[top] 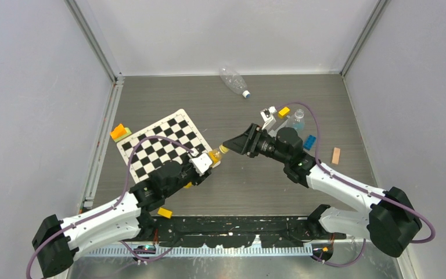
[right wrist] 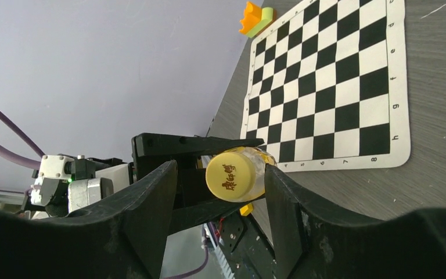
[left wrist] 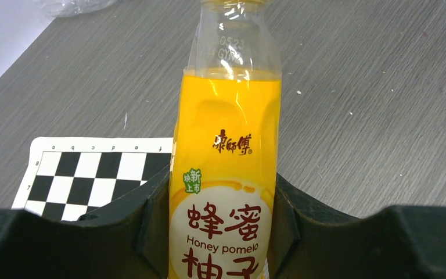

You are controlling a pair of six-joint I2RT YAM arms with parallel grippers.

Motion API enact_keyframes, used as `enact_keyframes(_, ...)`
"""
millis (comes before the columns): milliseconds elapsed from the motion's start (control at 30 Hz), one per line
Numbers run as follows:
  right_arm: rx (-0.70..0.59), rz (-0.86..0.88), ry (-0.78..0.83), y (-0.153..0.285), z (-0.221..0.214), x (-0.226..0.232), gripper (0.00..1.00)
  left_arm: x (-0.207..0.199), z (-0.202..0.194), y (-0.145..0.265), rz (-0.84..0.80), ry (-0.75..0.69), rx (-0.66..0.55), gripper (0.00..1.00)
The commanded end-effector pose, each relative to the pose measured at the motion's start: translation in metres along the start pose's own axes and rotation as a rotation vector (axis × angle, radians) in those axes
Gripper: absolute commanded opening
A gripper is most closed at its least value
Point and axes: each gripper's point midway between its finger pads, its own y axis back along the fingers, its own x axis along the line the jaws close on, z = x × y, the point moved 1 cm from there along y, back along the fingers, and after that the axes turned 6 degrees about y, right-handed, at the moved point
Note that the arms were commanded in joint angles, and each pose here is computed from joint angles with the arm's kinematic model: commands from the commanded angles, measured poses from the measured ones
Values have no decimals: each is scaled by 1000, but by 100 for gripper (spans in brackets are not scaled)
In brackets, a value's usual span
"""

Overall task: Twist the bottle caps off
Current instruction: Unscrew the bottle cap from the plastic bottle.

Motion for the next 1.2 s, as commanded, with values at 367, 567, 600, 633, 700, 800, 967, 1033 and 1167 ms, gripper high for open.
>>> enact_keyframes(367, 47, 16, 101, -15, -4, 2, 14, -2, 19, 1, -14, 25, -76, 0)
enact_keyframes(567, 111, 238, 366, 8, -25, 23, 1, -36, 39, 9, -227, 40, -157, 0)
enact_keyframes(600, 130, 264, 406, 14, -34, 20, 1, -41, 40, 11, -255, 38, -163, 0)
enact_keyframes(633, 139, 335, 499, 23, -42, 23, 1, -45, 40, 12, -284, 37, -168, 0)
enact_keyframes(700, 162, 480, 648, 41, -58, 33, 0, -56, 39, 15, -353, 25, -170, 0)
enact_keyframes(800, 143, 664, 924, 64, -74, 39, 0, -72, 38, 20, -456, 8, -178, 0)
enact_keyframes(967, 104, 664, 1169, 72, -70, 34, 0, -86, 42, 27, -551, -7, -195, 0)
enact_keyframes(1033, 125, 651, 1192, 72, -68, 32, 1, -86, 43, 29, -554, -9, -208, 0)
enact_keyframes(1167, 114, 569, 1124, 60, -59, 28, 41, -83, 43, 29, -533, -14, -221, 0)
